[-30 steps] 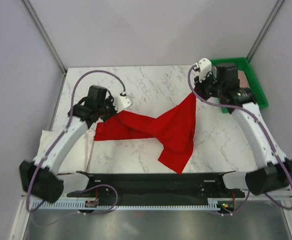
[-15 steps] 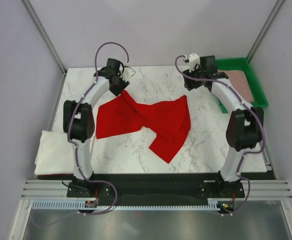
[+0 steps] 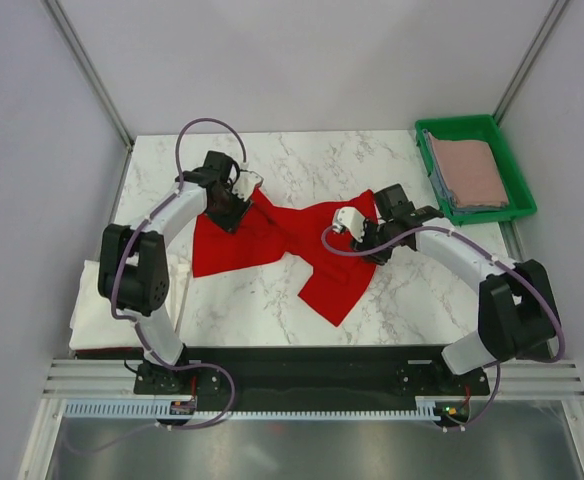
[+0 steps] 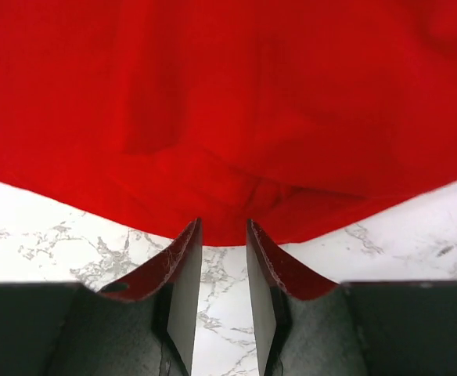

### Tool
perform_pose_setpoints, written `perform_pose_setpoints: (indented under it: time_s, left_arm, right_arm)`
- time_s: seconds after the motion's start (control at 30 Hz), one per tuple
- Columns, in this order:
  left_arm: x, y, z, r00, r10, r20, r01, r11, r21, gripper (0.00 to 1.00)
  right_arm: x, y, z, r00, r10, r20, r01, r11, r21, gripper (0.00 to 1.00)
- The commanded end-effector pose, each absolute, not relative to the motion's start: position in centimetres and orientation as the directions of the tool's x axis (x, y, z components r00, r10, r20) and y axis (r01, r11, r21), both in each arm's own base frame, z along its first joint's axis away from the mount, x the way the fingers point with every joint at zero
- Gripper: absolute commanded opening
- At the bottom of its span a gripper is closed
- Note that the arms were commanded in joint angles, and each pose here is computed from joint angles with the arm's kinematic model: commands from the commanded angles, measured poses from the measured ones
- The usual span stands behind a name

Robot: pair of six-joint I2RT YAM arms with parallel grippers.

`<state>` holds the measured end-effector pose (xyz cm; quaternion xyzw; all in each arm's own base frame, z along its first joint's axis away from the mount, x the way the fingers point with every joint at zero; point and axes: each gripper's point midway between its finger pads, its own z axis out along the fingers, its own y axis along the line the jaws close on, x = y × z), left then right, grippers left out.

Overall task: Fold and stack the t-shirts
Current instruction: Flatten the tshirt out

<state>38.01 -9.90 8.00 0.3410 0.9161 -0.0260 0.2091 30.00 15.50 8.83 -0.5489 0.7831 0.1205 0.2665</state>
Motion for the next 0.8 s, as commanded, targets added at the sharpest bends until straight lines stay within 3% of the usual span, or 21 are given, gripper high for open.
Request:
perform_pose_setpoints:
  time_s: [0.0,0.27,0.77]
  left_arm:
    - [38.2,-10.9,8.6,-0.703,0.558,-0.441,0.605,0.795,0.042,0.48]
    - [37.5,-10.9,8.1,-0.727,0.537,-0.429,0.584,0.811,0.025,0.48]
    - [37.4,-10.2,7.5,-0.734,0.548,-0.402,0.579,0.814,0.052,0.47]
  right_arm:
    - [31.1,15.8,7.8,-0.088,-0.855,-0.51,-0.951,0.224,-0.212,0.37]
    - [32.1,14.9,3.9,-0.071,-0.911,-0.406,-0.969,0.16,-0.189,0.36]
    - [32.3,15.8,2.3,-0.096,-0.905,-0.415,-0.98,0.159,-0.12,0.32]
